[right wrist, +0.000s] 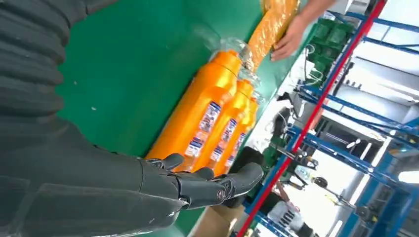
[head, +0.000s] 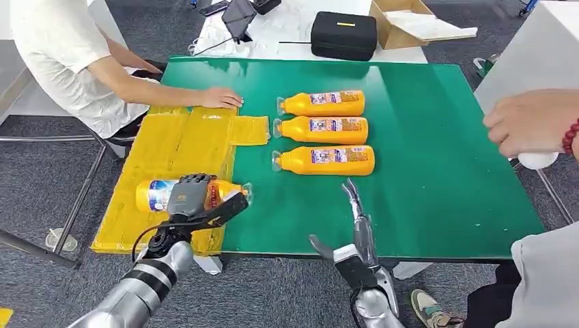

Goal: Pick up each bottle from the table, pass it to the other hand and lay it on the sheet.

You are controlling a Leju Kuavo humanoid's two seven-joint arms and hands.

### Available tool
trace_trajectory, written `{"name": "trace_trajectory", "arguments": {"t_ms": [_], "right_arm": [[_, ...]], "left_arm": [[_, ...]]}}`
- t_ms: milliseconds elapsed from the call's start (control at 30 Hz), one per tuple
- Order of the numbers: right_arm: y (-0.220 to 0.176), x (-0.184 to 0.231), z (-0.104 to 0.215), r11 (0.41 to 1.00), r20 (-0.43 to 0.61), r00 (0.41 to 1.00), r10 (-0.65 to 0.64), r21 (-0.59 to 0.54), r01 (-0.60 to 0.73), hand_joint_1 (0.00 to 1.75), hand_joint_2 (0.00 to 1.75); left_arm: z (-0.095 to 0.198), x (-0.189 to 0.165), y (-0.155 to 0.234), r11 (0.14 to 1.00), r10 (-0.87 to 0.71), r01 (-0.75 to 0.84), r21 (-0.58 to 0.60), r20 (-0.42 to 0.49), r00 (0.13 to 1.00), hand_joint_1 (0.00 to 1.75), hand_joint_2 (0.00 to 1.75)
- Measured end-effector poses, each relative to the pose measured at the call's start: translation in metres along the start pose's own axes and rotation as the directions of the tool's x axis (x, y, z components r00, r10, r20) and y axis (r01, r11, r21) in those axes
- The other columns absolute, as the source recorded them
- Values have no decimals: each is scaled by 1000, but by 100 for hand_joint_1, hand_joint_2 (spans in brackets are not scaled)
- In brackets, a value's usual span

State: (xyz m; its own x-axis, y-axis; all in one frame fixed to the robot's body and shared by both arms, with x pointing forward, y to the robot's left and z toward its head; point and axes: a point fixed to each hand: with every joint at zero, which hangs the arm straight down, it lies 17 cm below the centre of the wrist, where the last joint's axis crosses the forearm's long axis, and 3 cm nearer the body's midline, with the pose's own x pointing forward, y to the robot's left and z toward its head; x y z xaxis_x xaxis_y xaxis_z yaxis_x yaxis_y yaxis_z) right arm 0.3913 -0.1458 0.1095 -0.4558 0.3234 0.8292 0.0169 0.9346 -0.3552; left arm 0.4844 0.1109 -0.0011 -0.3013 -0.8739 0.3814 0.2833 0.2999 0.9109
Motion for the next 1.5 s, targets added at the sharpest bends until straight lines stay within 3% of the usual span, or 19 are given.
{"name": "trace_trajectory", "arguments": {"t_ms": [100,133,167,200,267,433,533,967,1500], "right_arm": [[2,-2,1,1000,-7,1000,-2,3,2,0,175],[2,-3,1,1000,-9,1000,-2,4,2,0,175],[2,-4,1,1000,-11,1000,-2,5,2,0,175],[3,-4,2,1000,-13,1000,-2,6,2,0,175],[3,-6,3,1000,-20,1000,-6,5,6,0,175],[4,-11,5,1000,-36,999,-15,3,16,0,175],[5,-12,7,1000,-41,999,-16,4,16,0,175],[6,-19,11,1000,-65,998,-28,3,28,0,175],[12,-23,19,1000,-81,997,-18,15,19,0,175]], "left_arm": [[-1,-6,-1,1000,-3,3,-10,-11,1000,175,175],[-1,-7,-1,1000,-2,2,-13,-15,1000,157,175],[-2,-8,-1,1000,0,-1,-23,-18,1000,99,175],[-2,-10,-2,999,5,-6,-33,-23,1000,52,175],[-4,-12,-2,998,13,-15,-59,-32,999,17,175],[-7,-16,-6,991,60,-65,-121,-45,997,14,175],[-6,-18,-6,989,74,-80,-128,-53,996,0,175],[-4,-20,-12,972,150,-160,-172,-73,986,0,175],[6,22,-4,963,264,-259,-70,84,961,0,175]]}}
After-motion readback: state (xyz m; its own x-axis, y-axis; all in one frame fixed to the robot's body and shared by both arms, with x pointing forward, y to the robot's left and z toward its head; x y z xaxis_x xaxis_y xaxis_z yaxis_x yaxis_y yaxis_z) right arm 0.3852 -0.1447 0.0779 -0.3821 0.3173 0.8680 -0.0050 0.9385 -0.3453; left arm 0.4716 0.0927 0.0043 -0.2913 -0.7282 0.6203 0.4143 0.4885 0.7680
